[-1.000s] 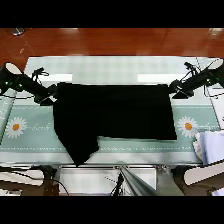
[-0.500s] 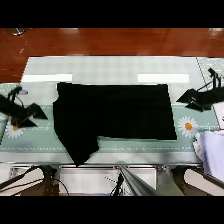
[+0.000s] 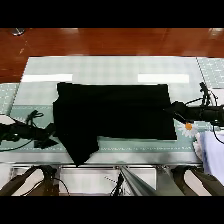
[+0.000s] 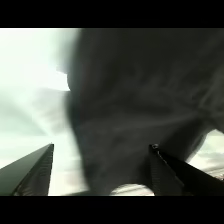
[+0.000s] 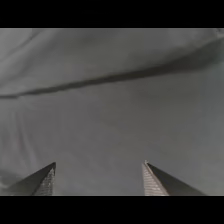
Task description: Fold the shirts.
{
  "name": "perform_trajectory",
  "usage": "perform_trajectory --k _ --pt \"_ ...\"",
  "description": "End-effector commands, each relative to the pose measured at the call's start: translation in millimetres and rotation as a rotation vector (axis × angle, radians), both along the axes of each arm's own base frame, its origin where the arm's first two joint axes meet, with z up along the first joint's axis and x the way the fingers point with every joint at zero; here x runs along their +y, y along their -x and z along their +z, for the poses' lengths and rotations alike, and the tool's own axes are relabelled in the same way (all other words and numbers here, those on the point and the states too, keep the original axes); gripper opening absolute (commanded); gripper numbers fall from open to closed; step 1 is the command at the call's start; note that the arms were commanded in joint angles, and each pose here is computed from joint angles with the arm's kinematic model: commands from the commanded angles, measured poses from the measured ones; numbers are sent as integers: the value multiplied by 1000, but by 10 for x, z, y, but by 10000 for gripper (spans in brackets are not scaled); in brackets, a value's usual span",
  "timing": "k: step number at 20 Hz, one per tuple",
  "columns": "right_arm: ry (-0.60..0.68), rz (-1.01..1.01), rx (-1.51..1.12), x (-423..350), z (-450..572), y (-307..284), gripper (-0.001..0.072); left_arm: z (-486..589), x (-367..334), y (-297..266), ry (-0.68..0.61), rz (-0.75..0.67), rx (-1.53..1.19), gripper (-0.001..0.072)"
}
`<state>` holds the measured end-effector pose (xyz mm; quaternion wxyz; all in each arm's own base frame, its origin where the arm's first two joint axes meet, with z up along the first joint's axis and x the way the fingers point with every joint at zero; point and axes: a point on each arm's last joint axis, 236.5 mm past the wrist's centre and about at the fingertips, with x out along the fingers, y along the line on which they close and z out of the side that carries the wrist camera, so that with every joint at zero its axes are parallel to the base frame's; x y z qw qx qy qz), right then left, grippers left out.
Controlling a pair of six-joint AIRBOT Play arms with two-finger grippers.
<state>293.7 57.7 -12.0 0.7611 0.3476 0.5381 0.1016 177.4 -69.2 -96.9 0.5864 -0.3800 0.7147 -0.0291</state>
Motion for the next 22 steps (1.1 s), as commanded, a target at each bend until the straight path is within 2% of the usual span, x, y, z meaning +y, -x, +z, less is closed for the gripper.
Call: perform_trajectory --k 1,3,4,5,7,10,13,17,20,21,22 --pt "-36 -72 -35 -121 133 -95 625 -188 -286 -121 -2 33 -86 705" --pt "66 -153 40 -627 43 38 625 -236 -402 -46 -21 -50 -100 700" --pt "135 -218 163 -940 -121 298 625 -234 -451 -17 -19 -95 -113 520" --pt "194 -235 293 -1145 -266 633 625 -230 -462 -12 -18 -107 -119 32" --pt "265 -217 535 -1281 -500 1277 625 -211 -452 -50 -19 -130 -148 21" --pt "184 -118 606 -881 -698 1501 625 -183 -457 -95 -15 -126 -160 21" --pt "107 -32 557 -569 -725 1367 625 -181 -461 -98 -13 -130 -164 21" --pt "78 -86 424 -479 -834 896 625 -184 -456 -107 -16 -130 -169 21" --pt "4 -111 381 -339 -898 663 617 -185 -453 -112 -18 -132 -173 22" --pt "-38 -108 361 -269 -881 596 558 -182 -453 -115 -17 -133 -174 22" --pt "-69 -87 335 -210 -848 540 360 -169 -454 -123 -16 -137 -175 22"
